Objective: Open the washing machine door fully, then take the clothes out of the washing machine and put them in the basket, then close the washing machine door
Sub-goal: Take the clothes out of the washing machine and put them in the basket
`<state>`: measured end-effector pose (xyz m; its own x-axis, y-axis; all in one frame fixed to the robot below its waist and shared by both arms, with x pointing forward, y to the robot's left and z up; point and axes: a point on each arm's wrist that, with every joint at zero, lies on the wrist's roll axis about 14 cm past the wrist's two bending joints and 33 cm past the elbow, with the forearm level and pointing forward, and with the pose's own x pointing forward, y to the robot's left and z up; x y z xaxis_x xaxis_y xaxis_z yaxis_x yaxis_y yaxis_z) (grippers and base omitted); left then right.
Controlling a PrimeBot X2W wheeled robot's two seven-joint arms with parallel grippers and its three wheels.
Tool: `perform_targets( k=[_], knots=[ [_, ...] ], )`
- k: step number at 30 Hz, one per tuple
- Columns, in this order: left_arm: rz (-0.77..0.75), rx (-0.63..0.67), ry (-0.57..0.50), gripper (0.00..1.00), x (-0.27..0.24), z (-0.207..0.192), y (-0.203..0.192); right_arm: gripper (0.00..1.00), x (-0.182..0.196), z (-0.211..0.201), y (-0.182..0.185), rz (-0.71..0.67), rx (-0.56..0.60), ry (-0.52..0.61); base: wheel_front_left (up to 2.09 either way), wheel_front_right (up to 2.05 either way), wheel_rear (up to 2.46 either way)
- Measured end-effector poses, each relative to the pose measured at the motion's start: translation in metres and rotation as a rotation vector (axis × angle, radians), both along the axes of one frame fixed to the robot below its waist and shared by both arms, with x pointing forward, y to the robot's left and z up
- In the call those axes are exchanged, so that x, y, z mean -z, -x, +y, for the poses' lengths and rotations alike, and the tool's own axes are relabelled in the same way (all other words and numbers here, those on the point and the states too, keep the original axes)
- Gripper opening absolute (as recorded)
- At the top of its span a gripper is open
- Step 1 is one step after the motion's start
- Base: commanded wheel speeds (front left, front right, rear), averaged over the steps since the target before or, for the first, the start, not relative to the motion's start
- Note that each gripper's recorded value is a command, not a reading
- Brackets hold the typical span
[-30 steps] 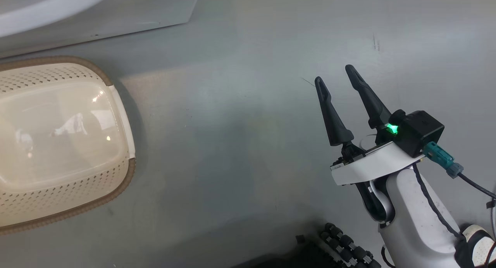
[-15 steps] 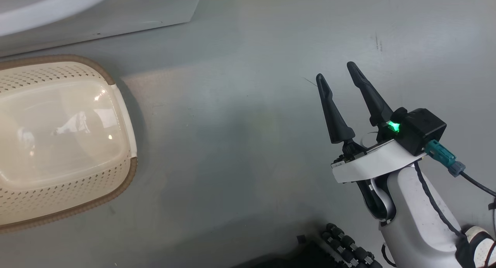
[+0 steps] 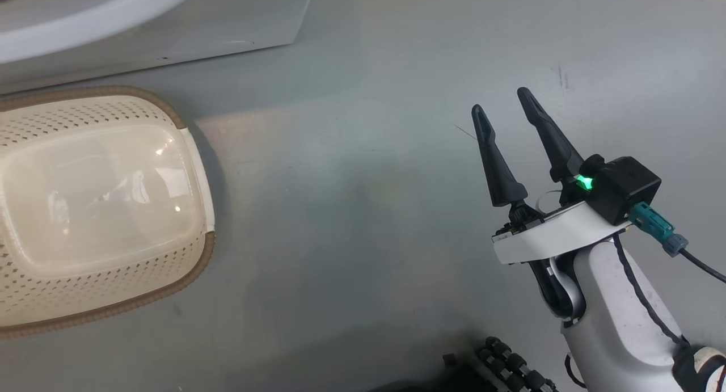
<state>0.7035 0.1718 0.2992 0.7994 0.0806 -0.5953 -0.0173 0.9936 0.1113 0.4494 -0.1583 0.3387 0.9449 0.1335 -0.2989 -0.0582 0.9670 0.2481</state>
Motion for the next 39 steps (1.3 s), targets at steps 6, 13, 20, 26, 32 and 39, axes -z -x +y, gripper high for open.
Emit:
perform_targets(
  k=[6, 13, 20, 26, 32, 39],
  knots=[
    [-0.024, -0.004, 0.006, 0.00, -0.007, 0.002, 0.012, 1.00, -0.012, 0.004, -0.003, -0.032, -0.016, 0.001, 0.00, 0.00, 0.00],
    [-0.051, 0.001, 0.034, 0.00, -0.015, -0.005, 0.031, 1.00, -0.024, 0.004, -0.006, -0.065, -0.026, 0.012, 0.00, 0.00, 0.00],
    [-0.083, 0.005, 0.050, 0.00, -0.026, 0.000, 0.052, 1.00, -0.039, 0.011, -0.005, -0.097, -0.048, 0.006, 0.00, 0.00, 0.00],
    [-0.126, 0.003, 0.070, 0.00, -0.041, 0.004, 0.071, 1.00, -0.049, 0.016, 0.001, -0.111, -0.064, 0.000, 0.00, 0.00, 0.00],
    [-0.186, 0.004, 0.096, 0.00, -0.061, 0.008, 0.088, 1.00, -0.061, 0.022, 0.008, -0.133, -0.074, -0.007, 0.00, 0.00, 0.00],
    [-0.236, 0.012, 0.103, 0.00, -0.079, 0.013, 0.110, 1.00, -0.077, 0.027, 0.014, -0.168, -0.084, -0.015, 0.00, 0.00, 0.00]
  ],
)
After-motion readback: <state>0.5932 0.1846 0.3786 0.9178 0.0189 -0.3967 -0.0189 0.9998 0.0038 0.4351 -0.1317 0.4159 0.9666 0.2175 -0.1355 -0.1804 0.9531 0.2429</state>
